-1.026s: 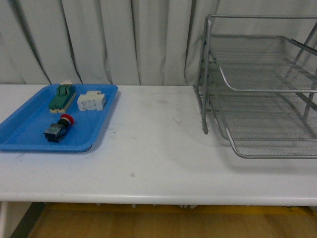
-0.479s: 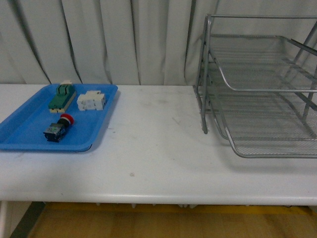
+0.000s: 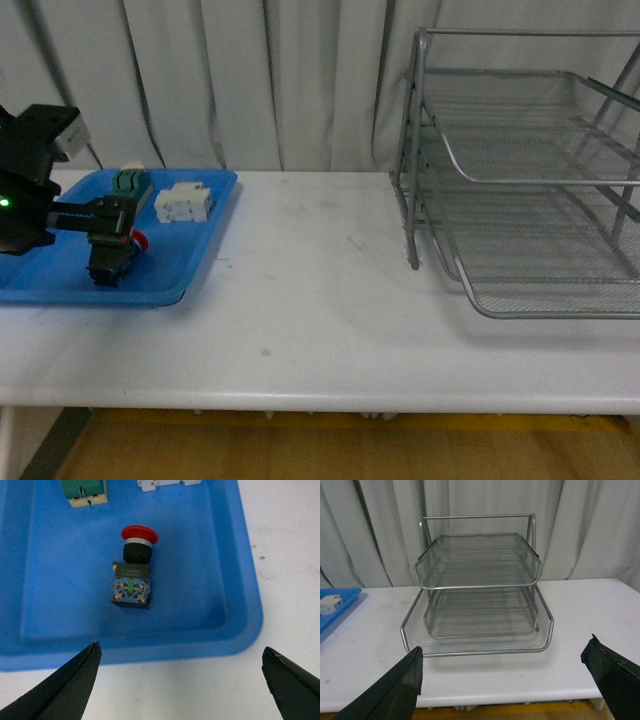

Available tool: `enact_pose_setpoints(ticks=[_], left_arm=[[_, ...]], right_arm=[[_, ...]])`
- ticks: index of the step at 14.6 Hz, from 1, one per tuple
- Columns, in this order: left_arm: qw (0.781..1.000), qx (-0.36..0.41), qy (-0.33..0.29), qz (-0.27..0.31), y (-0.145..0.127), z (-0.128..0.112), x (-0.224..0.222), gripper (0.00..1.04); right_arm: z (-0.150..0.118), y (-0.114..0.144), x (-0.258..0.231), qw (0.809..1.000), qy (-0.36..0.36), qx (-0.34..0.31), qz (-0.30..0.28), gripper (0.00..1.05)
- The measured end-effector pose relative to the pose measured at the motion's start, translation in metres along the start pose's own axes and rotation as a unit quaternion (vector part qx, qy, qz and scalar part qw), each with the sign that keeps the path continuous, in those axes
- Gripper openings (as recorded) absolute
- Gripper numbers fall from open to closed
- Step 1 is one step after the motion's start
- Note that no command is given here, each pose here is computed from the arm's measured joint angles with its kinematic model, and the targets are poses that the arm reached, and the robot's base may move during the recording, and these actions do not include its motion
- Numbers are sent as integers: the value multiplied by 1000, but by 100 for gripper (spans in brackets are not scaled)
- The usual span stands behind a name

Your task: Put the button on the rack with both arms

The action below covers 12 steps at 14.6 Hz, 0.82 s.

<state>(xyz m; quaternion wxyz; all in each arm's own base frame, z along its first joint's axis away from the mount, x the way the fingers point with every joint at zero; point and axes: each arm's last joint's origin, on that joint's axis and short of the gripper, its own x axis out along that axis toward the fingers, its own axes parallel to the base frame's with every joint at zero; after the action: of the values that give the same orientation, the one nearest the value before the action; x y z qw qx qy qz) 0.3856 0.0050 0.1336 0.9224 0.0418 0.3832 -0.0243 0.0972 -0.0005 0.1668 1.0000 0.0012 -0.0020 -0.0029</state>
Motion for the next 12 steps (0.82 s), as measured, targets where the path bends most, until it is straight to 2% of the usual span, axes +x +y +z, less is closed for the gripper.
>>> enact_pose_setpoints(ticks=[5, 12], left_arm=[[998, 0, 56, -12, 18, 8, 77, 98], [998, -11, 66, -15, 33, 9, 114, 98]], right_arm=[[0, 0, 0, 1000, 0, 0, 0, 98], [0, 0, 0, 1000, 0, 0, 0, 98]])
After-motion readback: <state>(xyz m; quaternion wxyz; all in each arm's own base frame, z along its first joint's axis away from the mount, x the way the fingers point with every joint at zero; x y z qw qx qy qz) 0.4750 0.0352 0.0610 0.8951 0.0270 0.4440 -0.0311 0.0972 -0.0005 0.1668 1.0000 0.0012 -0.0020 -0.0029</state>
